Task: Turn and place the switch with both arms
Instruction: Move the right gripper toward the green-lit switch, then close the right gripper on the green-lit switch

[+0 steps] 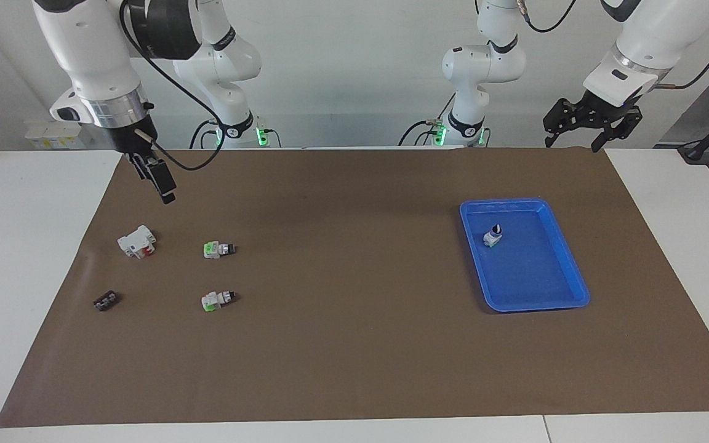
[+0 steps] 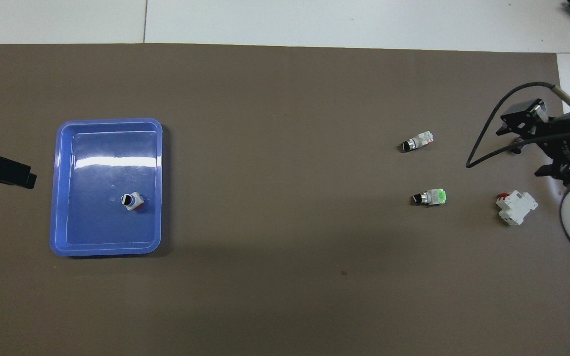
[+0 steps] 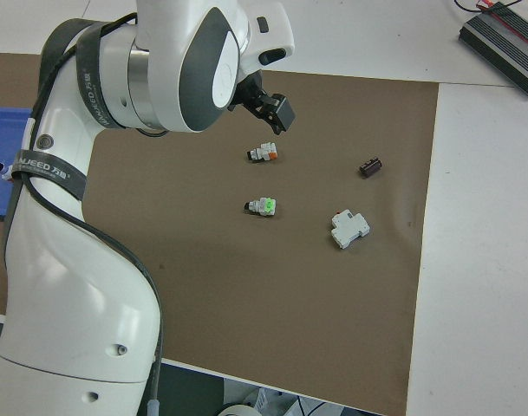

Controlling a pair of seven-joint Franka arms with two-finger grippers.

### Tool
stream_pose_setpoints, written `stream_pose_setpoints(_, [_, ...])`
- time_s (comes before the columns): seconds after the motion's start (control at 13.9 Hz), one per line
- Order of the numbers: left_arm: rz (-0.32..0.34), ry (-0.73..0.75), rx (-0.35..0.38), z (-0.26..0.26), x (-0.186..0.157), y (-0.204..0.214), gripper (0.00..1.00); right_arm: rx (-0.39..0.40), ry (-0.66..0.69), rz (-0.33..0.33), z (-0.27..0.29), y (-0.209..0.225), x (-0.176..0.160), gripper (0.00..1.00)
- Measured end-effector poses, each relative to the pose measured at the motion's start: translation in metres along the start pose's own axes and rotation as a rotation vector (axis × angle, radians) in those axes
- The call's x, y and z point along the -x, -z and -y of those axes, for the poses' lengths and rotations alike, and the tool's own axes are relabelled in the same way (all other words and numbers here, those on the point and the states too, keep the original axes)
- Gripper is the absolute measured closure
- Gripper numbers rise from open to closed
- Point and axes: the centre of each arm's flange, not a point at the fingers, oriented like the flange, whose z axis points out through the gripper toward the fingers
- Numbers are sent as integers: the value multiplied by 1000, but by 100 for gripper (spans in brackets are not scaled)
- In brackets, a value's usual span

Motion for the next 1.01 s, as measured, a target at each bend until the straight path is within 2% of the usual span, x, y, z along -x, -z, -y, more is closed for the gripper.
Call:
stream_pose_setpoints(0.29, [0,0,0,0,0,0,0,50,-234,33,15,-83,3,0])
stream_pose_setpoints(0.43, [0,0,0,0,0,0,0,61,-321,87,6,-116,4,0])
stream_pose_setpoints(0.58, [0,0,0,0,0,0,0,83,-387,119,-9,-148,5,0])
stream_pose_setpoints(0.72, [0,0,0,0,0,0,0,87,-453,118,-22,-186,14,0])
stream_pose_setpoints(1.01, [0,0,0,0,0,0,0,57,-509,134,-42,-234,31,0])
